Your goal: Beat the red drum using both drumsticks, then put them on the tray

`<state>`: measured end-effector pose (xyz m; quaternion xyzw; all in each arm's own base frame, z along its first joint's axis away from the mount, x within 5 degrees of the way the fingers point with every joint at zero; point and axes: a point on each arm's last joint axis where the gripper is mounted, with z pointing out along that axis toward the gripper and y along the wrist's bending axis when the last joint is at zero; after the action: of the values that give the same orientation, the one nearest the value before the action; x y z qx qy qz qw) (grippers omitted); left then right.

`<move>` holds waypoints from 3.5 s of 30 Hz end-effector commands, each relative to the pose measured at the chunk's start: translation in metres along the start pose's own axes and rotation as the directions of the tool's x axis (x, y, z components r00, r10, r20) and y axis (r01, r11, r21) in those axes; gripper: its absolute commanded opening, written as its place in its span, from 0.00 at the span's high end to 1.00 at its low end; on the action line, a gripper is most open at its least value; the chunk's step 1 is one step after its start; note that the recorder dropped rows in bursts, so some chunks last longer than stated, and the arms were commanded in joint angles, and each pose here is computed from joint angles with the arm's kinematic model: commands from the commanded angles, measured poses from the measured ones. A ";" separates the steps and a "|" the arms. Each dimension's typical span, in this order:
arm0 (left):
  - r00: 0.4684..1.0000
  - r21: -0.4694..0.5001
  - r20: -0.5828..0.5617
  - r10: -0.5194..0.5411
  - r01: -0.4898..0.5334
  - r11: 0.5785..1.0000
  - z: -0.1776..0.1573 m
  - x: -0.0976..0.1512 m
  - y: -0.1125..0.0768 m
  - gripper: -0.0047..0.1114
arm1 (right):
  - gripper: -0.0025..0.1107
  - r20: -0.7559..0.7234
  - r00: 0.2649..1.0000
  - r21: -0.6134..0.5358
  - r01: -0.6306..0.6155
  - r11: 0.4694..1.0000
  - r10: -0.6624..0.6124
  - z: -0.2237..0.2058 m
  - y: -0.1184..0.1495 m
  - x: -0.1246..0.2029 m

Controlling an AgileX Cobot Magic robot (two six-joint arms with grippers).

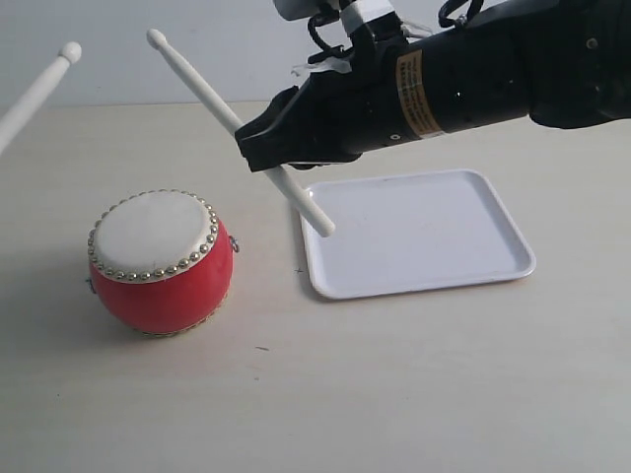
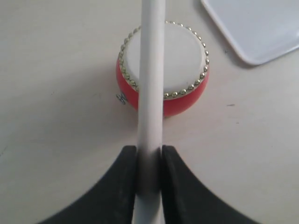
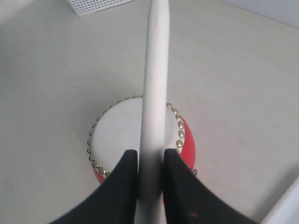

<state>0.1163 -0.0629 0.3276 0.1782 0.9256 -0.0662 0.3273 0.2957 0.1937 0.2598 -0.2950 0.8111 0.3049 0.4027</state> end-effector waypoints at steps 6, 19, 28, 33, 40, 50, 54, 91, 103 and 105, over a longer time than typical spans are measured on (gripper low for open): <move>0.997 0.009 -0.068 0.020 -0.019 1.000 0.013 0.010 -0.002 0.96 | 0.98 0.061 0.991 -0.026 -0.119 0.993 0.120 -0.003 0.002 -0.006; 0.997 0.017 -0.078 0.027 -0.026 1.000 0.035 0.009 -0.006 0.96 | 0.98 0.019 0.996 -0.150 -0.085 0.985 0.089 -0.004 0.014 -0.003; 0.989 0.005 -0.148 0.029 -0.029 1.000 0.041 0.020 -0.005 0.96 | 0.98 -0.123 0.990 -0.276 -0.107 0.955 0.076 0.005 0.021 0.017; 0.990 0.002 -0.142 0.022 -0.022 1.000 0.041 0.020 -0.004 0.96 | 0.98 -0.183 0.976 -0.275 -0.164 0.948 0.116 0.020 0.014 0.030; 0.993 0.007 -0.120 0.023 -0.022 1.000 0.041 0.018 -0.005 0.96 | 0.98 -0.069 0.997 -0.211 -0.036 0.977 0.021 0.011 0.013 0.005; 0.999 0.024 -0.045 0.026 -0.025 0.999 0.041 0.011 -0.006 0.96 | 0.98 0.086 0.995 -0.211 0.074 0.975 -0.057 -0.031 0.034 -0.033; 0.999 0.024 -0.046 0.026 -0.025 0.999 0.041 0.011 -0.006 0.96 | 0.98 0.107 0.992 -0.210 0.088 0.974 -0.067 -0.038 0.038 -0.037; 0.999 0.024 -0.046 0.028 -0.027 0.999 0.041 0.011 -0.006 0.96 | 0.98 0.292 0.930 -0.119 0.269 0.956 -0.226 -0.041 0.036 -0.052; 0.999 0.024 -0.046 0.028 -0.027 0.999 0.041 0.011 -0.006 0.96 | 0.98 0.353 0.807 0.289 0.387 0.876 -0.473 -0.044 0.039 -0.070; 0.999 0.024 -0.046 0.028 -0.027 0.999 0.041 0.011 -0.006 0.96 | 0.98 0.295 0.816 0.340 0.396 0.853 -0.497 -0.045 0.043 -0.068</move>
<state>0.1302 -0.0745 0.2892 0.1930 0.9317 -0.0649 0.3007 0.2810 0.2053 0.3468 -0.3612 0.6421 0.1934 0.6479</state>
